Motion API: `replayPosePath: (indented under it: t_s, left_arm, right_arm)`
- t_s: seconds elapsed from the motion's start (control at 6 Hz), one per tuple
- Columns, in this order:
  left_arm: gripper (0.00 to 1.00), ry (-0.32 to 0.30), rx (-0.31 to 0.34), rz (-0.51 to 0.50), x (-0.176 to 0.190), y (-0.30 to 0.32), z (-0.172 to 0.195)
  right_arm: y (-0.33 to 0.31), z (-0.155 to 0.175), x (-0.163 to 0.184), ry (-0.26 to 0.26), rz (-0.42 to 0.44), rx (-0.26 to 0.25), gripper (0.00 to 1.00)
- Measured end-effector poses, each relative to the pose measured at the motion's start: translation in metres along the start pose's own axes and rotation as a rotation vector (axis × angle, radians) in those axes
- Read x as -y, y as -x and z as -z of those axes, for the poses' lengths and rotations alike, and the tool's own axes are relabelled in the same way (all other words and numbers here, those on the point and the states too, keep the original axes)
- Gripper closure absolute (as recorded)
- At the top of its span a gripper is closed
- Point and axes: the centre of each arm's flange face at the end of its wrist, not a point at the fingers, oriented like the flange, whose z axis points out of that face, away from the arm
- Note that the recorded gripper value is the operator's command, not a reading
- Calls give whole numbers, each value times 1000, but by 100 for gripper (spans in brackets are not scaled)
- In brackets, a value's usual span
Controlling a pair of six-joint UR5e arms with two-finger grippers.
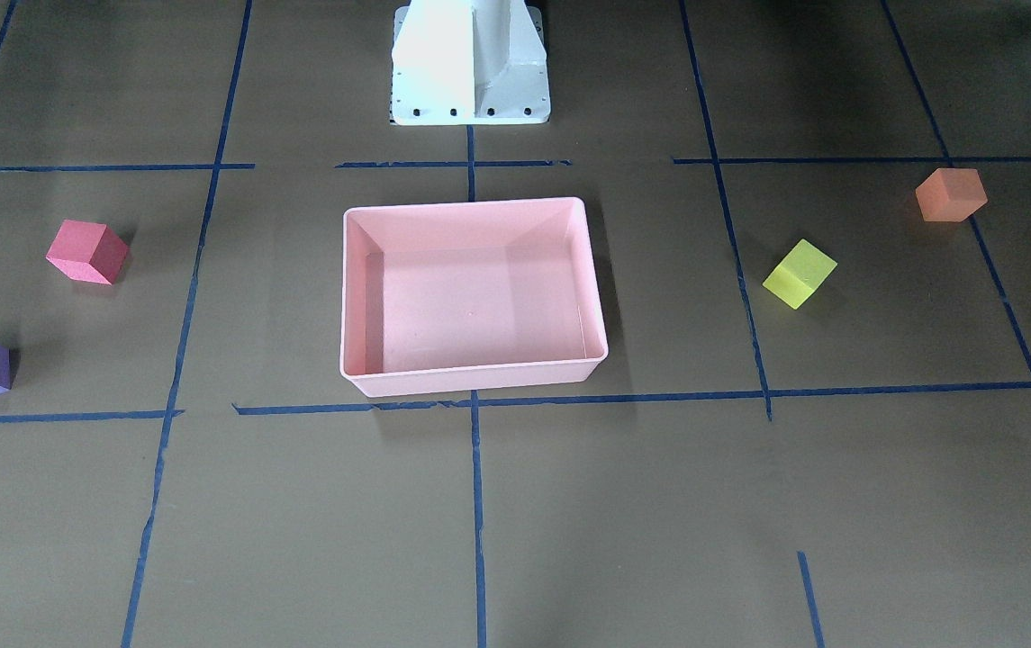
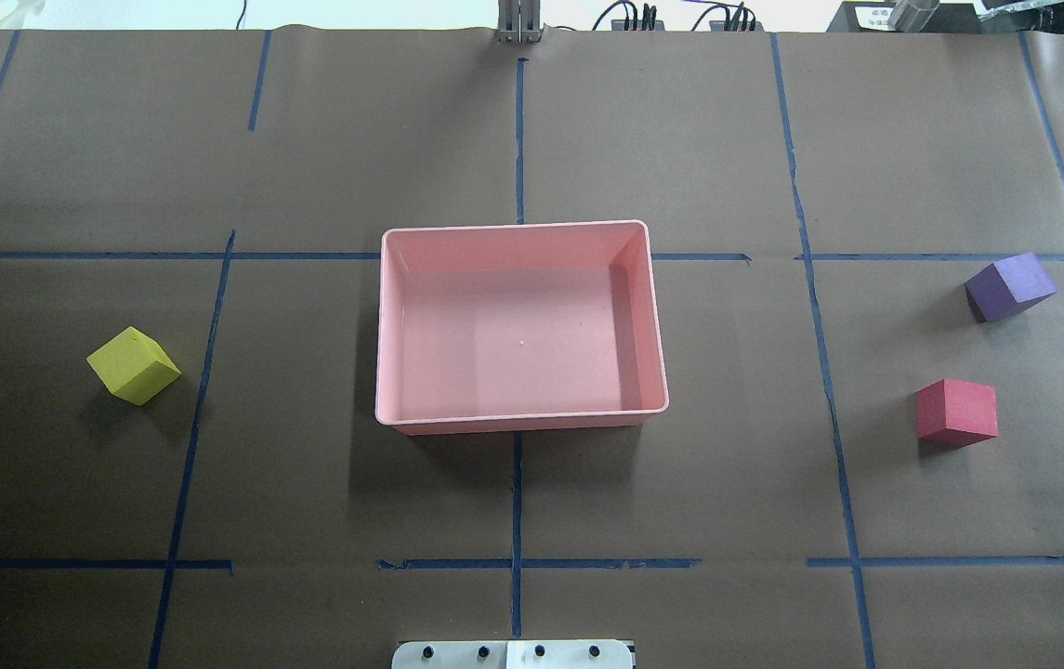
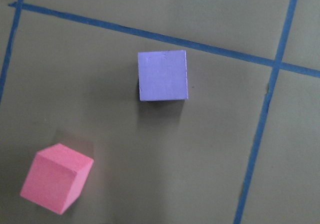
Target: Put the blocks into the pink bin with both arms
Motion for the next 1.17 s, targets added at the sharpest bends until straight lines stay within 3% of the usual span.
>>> replayPosePath:
  t_s: [0.33,0.5,0.67,1.17]
  left_arm:
    - [0,-1,-2,-1,0,0,0]
    - [0,-1,-2,-1,0,0,0]
    - [0,-2,-2,-1,0,0,0]
    - [0,-1,-3,0,0,0,0]
  right_arm:
    - [95,-48,14,-107,-197,14,0]
    - [136,-83,7,-145,-283,-4,0]
    - [157,-112,-12,-162,-326,-25,0]
    - [160,-149,-53,-135,-313,-57,0]
